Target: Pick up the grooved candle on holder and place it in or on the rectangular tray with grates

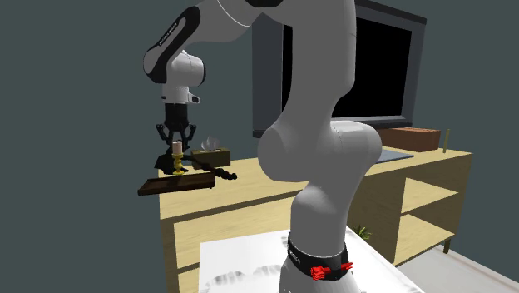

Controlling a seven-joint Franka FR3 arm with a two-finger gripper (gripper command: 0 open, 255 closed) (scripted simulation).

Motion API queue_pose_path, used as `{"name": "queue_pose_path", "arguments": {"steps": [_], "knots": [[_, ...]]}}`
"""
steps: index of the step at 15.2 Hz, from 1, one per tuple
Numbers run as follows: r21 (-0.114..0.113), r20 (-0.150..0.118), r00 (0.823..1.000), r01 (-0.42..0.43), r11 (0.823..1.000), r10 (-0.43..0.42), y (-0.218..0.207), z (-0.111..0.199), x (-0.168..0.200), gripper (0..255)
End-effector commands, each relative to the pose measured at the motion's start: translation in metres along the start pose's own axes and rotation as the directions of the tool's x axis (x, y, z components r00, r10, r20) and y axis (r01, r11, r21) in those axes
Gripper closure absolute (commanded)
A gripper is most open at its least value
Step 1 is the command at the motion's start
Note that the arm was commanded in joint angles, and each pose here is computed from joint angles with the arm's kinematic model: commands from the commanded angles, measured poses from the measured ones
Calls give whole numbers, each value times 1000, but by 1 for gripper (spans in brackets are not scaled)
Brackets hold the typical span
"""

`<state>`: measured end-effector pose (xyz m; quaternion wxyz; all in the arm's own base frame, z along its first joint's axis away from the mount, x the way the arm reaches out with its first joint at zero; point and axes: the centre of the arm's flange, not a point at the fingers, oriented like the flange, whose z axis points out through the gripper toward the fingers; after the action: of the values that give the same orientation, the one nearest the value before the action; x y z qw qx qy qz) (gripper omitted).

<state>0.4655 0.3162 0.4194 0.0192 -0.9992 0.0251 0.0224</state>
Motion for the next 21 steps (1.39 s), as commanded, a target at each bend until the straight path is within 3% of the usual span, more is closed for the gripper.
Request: {"name": "queue_pose_path", "arguments": {"steps": [1, 3, 4, 9, 13, 21], "knots": [[0, 0, 1000, 0, 1000, 0, 0, 0, 0, 255], [0, 0, 1000, 0, 1000, 0, 0, 0, 0, 255], [0, 0, 1000, 0, 1000, 0, 0, 0, 0, 0], [0, 0, 1000, 0, 1000, 0, 0, 0, 0, 0], [0, 0, 1000, 0, 1000, 0, 0, -50, 0, 0], [0, 0, 1000, 0, 1000, 0, 0, -50, 0, 0]]}}
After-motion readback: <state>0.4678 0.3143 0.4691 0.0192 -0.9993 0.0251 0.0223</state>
